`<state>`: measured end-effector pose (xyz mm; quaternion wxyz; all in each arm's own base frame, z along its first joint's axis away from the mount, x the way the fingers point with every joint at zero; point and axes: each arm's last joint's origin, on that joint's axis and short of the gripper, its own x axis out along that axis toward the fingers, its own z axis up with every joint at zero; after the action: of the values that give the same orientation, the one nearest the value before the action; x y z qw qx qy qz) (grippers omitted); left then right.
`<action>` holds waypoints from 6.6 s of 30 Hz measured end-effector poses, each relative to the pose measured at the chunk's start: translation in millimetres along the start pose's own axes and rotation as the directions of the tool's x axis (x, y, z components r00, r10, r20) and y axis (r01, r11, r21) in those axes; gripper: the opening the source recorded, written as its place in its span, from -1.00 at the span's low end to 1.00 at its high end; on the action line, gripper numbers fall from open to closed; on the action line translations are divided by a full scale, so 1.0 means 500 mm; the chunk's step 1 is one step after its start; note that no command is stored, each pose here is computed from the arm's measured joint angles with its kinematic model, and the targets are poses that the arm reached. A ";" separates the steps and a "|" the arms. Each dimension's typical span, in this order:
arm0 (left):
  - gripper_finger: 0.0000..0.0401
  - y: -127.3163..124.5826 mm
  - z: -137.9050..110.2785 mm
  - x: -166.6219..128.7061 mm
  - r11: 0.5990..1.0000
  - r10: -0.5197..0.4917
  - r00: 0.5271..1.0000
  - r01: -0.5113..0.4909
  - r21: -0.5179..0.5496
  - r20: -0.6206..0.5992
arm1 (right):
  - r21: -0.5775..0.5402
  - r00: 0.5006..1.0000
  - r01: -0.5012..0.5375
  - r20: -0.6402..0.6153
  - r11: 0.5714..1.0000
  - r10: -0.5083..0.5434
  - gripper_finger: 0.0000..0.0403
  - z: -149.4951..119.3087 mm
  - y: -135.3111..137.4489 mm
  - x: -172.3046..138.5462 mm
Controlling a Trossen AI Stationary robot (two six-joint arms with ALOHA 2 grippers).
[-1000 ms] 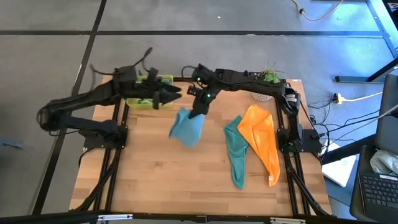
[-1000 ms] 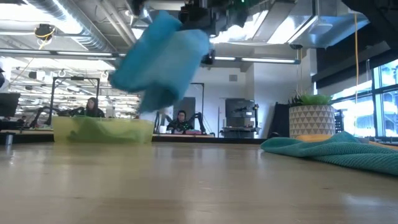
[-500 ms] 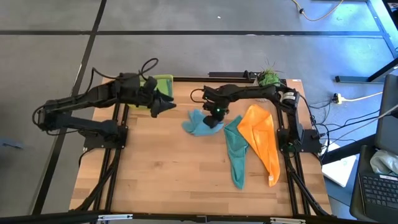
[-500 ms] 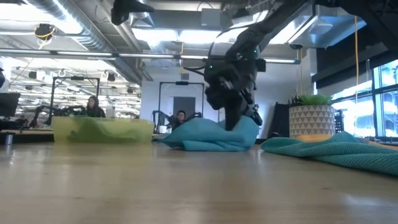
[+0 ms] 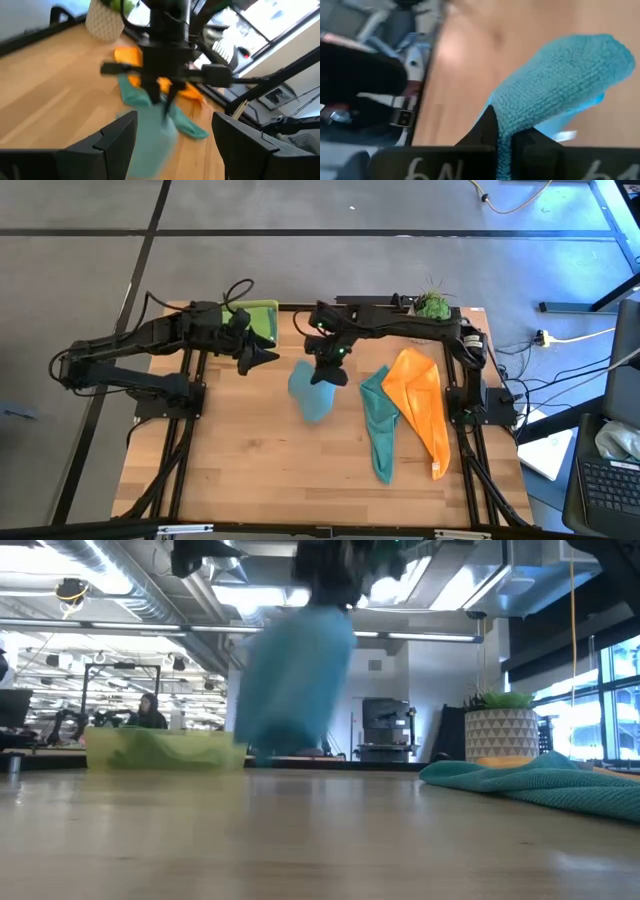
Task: Fold microfiber towels
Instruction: Put the folded blue towel into the yellow bin
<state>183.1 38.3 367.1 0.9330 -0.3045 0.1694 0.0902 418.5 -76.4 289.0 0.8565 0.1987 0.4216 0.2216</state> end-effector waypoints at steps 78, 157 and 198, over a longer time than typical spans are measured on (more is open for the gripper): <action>0.09 -0.035 -0.271 0.074 0.803 -0.231 0.908 0.380 0.459 -0.348 | 0.200 0.722 0.687 -0.302 0.699 -0.623 0.20 -0.053 0.351 0.097; -1.00 -0.067 -0.389 0.301 0.883 0.103 0.769 0.222 0.415 -0.631 | 0.382 0.644 0.740 -0.167 0.554 -0.746 0.00 -0.244 0.638 0.150; -0.48 -0.115 -0.472 0.306 0.909 0.013 0.627 0.317 0.271 -0.779 | 0.304 0.616 0.775 -0.170 0.553 -0.769 -0.18 -0.275 0.644 0.167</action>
<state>278.6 -138.9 162.4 0.8171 -0.1387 0.5353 -0.1628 284.5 255.3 327.9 0.8133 0.1399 0.5050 -0.2529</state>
